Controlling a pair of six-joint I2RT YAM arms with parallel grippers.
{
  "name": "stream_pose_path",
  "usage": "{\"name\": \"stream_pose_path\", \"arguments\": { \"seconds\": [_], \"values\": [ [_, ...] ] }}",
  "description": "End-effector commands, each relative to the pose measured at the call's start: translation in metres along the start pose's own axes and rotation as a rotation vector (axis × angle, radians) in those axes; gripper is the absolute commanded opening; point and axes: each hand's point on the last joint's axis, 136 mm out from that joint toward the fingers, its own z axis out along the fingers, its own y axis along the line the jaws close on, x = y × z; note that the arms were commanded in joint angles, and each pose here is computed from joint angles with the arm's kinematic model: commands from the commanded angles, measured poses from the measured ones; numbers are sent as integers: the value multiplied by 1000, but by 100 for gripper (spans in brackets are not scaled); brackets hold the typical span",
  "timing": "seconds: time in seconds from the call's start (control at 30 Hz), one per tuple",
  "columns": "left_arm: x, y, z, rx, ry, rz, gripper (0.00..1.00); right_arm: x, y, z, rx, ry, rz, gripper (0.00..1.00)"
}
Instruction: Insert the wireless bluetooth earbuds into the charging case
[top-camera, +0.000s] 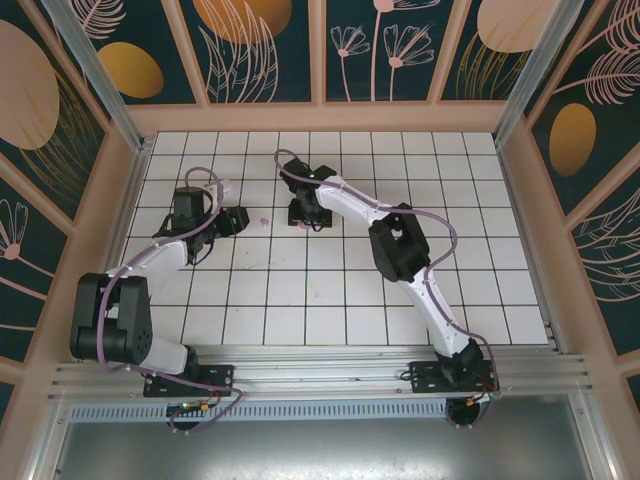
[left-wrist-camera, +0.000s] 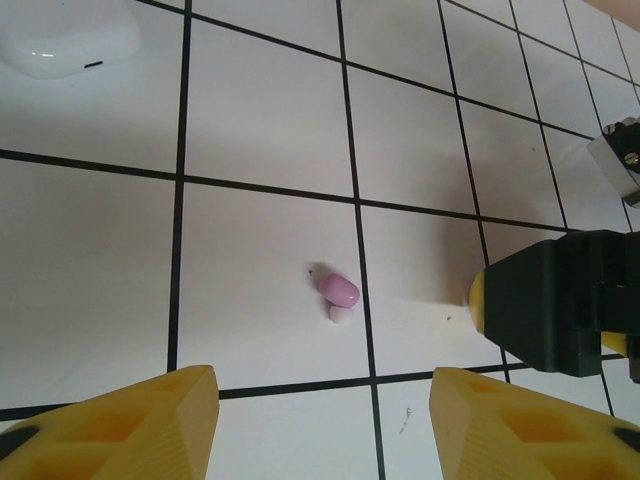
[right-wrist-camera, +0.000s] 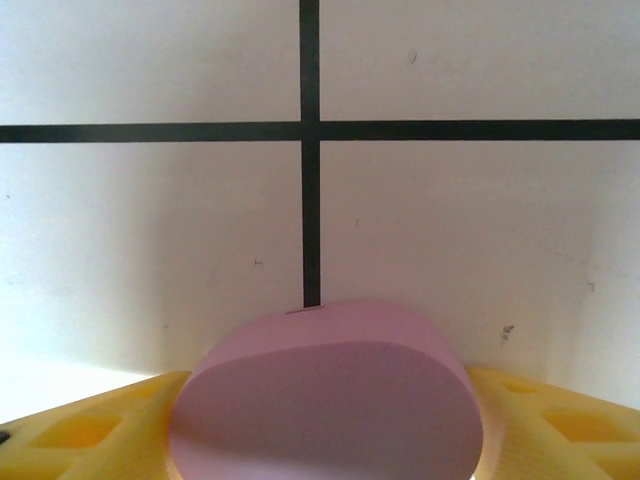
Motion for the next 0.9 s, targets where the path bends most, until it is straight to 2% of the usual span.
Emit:
{"name": "stream_pose_path", "arguments": {
  "seconds": [0.0, 0.17, 0.37, 0.57, 0.67, 0.77, 0.87],
  "values": [
    [-6, -6, -8, 14, -31, 33, 58, 11, -3, 20, 27, 30, -46, 66],
    [-10, -25, -15, 112, -61, 95, 59, 15, -5, 11, 41, 39, -77, 58],
    [-34, -65, -37, 275, -168, 246, 57, 13, 8, -26, -93, 50, -75, 54],
    [-54, -127, -87, 536, -366, 543, 54, 0, 6, -87, -244, 27, -64, 53],
    [-49, -155, -106, 593, -452, 736, 55, -2, 1, -116, -304, 22, -78, 52],
    [-38, -176, -109, 620, -471, 882, 57, -1, -3, -146, -353, 23, -92, 50],
    [-28, -190, -108, 661, -459, 953, 60, -1, -5, -172, -366, 0, -102, 49]
  ]
}}
